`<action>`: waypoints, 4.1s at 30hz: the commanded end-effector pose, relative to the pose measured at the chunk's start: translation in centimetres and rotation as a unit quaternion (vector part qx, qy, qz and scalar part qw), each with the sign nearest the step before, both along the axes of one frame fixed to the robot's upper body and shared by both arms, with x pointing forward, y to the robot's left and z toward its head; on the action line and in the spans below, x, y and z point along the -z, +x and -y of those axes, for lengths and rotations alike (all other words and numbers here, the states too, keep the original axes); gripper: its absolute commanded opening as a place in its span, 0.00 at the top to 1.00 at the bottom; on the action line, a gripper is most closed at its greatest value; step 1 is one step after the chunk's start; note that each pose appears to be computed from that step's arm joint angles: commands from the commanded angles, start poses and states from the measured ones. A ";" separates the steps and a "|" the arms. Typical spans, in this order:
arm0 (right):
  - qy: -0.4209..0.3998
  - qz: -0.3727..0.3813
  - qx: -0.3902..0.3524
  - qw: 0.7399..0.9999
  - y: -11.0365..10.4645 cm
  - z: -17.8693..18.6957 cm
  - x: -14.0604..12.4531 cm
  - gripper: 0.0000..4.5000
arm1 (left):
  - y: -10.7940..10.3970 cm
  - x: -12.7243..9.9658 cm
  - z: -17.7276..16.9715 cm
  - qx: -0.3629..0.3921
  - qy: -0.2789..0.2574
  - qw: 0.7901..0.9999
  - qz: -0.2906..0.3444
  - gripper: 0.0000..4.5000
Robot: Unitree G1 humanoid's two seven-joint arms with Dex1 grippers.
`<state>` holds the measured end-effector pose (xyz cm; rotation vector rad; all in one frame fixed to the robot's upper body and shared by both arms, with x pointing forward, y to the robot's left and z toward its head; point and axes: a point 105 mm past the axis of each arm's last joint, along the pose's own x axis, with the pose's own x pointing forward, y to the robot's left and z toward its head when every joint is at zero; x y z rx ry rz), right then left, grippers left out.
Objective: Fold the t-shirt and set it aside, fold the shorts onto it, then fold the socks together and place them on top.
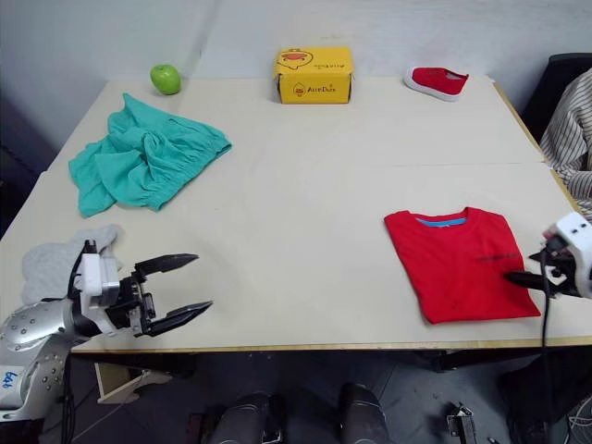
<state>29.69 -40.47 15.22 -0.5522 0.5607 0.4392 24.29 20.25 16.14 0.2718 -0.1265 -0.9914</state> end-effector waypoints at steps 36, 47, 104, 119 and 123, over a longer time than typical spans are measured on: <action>0.240 0.331 -0.255 0.876 -0.7 -27.3 0.7 0.00 | 15.4 -1.0 -14.8 -0.447 0.085 0.889 -0.057 0.00; 0.205 0.371 -0.209 0.881 -1.7 -25.1 -0.9 0.00 | 18.1 2.7 -12.6 -0.465 0.038 0.865 -0.182 0.13; 0.071 0.235 -0.442 0.863 -5.1 -29.4 -1.6 0.00 | 6.2 -0.2 4.9 0.139 0.108 0.984 0.025 0.16; -0.132 0.250 -0.525 0.802 -0.3 -30.8 3.6 0.00 | 6.5 5.4 -6.6 -0.062 0.266 0.962 0.010 0.16; -0.148 0.274 -0.509 0.802 1.6 -30.9 3.1 0.21 | 6.8 5.5 -7.3 -0.082 0.279 0.957 0.008 0.15</action>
